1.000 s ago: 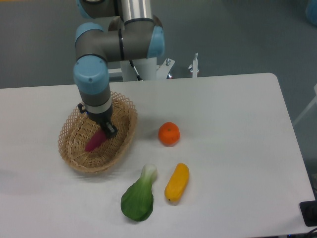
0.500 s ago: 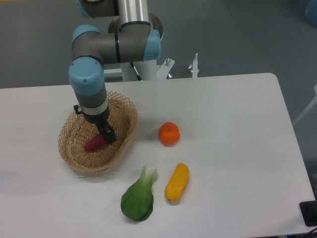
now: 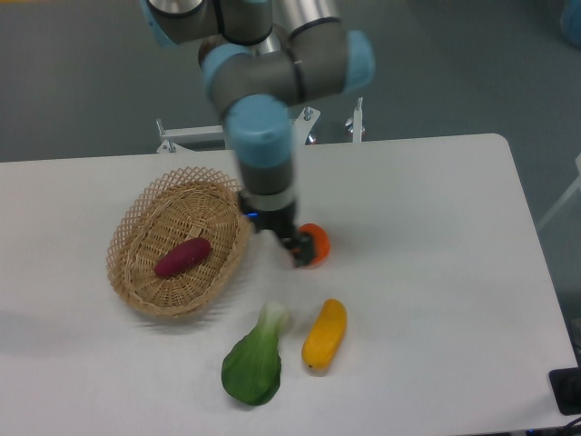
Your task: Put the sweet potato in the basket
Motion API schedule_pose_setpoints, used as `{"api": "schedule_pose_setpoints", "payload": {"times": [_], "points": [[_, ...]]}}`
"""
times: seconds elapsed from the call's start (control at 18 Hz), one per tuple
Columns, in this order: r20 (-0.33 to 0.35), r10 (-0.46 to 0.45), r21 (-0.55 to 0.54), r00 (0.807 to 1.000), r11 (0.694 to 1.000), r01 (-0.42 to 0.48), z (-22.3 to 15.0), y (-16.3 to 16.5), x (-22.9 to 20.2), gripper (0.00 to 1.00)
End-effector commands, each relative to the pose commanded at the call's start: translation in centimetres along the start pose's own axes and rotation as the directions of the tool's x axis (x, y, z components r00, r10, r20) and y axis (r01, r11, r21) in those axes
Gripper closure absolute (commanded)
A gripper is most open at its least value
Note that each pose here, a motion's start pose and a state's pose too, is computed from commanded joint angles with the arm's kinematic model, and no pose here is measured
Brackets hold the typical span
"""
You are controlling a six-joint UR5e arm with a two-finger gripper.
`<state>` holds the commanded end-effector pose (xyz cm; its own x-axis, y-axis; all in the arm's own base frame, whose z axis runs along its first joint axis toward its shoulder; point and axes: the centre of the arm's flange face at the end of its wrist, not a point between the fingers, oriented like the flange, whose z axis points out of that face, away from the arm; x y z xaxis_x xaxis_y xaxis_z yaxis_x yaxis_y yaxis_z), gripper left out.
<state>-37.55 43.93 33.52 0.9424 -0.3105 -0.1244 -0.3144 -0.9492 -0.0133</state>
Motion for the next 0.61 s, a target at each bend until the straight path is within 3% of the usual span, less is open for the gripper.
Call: {"api": "schedule_pose_setpoints", "payload": {"times": [0.39,0.61], "points": [[-0.012,-0.040,0.037,0.999,0.999,0.040,1.7,10.6,-7.6,0.00],[-0.012,-0.029,0.042,1.000,0.999,0.029,2.8,14.2,-10.6,0.00]]}}
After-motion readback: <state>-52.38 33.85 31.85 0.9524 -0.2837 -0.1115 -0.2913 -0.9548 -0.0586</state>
